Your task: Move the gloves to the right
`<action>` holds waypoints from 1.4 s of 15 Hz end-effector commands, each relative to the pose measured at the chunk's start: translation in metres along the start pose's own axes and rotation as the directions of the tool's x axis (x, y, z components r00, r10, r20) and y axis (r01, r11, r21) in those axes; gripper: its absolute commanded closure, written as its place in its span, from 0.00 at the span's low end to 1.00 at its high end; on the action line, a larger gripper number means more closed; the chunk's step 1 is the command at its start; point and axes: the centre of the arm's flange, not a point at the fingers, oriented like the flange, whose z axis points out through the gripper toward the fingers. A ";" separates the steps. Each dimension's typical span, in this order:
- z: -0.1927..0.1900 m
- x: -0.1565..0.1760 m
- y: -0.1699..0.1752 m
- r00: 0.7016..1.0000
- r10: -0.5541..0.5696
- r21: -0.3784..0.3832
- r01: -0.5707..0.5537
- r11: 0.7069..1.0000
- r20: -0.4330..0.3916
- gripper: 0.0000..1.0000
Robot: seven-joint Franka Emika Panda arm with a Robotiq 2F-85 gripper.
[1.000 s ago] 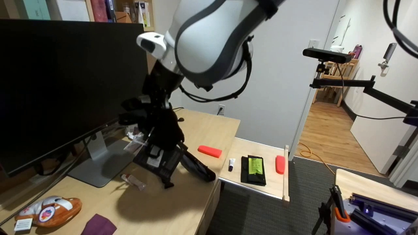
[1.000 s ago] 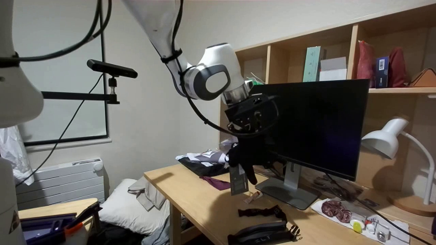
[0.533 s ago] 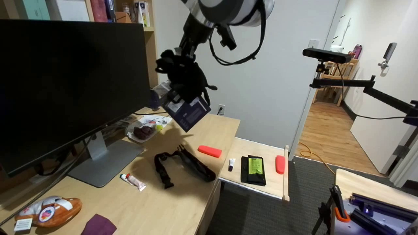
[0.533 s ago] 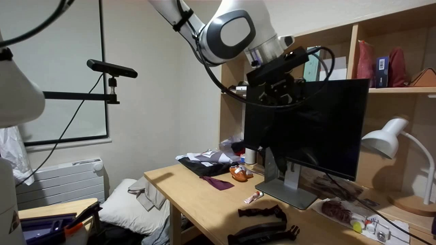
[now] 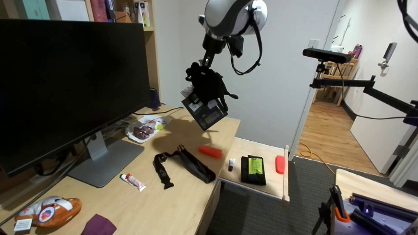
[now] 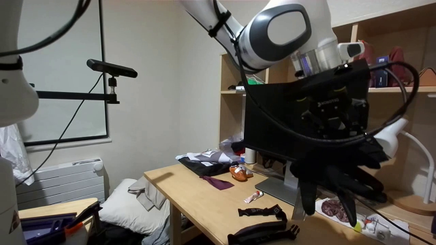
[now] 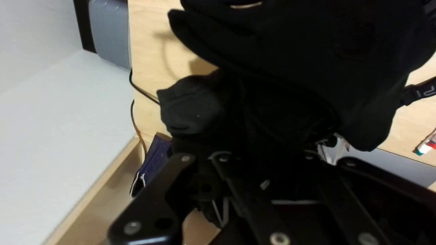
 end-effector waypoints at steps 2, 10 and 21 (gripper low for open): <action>0.031 -0.002 0.003 1.000 0.020 0.027 -0.021 0.999 0.023 0.79; 0.053 0.021 0.020 0.969 0.229 -0.017 -0.228 0.973 0.098 0.89; 0.139 0.031 0.098 0.822 0.512 -0.064 -0.514 0.856 0.248 0.89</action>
